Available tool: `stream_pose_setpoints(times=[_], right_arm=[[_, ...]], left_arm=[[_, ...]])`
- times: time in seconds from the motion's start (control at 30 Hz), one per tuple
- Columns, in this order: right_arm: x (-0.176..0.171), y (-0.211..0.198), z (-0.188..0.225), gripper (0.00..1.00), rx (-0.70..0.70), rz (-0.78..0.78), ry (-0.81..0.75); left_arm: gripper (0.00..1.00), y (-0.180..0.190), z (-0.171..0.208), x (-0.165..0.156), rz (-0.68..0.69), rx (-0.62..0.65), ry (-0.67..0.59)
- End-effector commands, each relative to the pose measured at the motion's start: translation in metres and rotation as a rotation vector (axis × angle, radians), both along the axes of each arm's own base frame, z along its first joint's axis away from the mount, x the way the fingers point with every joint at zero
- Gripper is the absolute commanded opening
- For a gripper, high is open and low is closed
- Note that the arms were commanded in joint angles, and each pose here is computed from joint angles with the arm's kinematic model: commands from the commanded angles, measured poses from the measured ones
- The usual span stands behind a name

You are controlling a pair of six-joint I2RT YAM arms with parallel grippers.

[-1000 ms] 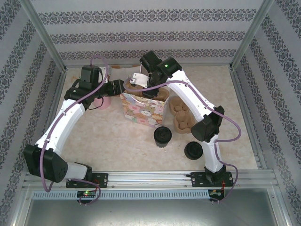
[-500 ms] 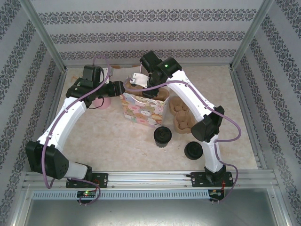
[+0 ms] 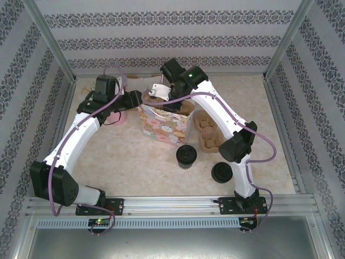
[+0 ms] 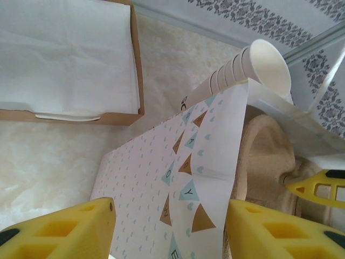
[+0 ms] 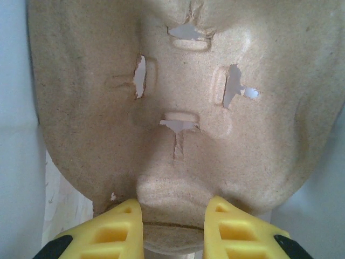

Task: Pack the takeout coffee

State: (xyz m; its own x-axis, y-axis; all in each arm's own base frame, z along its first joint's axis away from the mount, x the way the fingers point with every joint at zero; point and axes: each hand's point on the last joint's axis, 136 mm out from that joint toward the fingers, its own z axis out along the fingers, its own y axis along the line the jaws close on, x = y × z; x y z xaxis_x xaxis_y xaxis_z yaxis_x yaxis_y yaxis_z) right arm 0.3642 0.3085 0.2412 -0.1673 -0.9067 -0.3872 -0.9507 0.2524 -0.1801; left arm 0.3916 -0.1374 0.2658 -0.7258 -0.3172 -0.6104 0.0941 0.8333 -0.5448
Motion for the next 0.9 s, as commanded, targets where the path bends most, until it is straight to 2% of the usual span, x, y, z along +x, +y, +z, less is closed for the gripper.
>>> stream_pose_setpoints(times=[0.0,0.47,0.87], right_arm=[[-0.006,-0.005,-0.003,0.22,-0.018,-0.003,0.025],[-0.006,-0.004,-0.026,0.22,-0.068,0.012,0.084],[-0.006,-0.003,-0.042,0.21,-0.083,0.016,0.139]], left_arm=[[0.57,0.007,0.017,0.006,0.063,-0.042,-0.065],[0.56,-0.006,0.037,0.002,0.041,-0.183,-0.124],[0.54,-0.004,0.029,-0.001,0.041,-0.164,-0.100]])
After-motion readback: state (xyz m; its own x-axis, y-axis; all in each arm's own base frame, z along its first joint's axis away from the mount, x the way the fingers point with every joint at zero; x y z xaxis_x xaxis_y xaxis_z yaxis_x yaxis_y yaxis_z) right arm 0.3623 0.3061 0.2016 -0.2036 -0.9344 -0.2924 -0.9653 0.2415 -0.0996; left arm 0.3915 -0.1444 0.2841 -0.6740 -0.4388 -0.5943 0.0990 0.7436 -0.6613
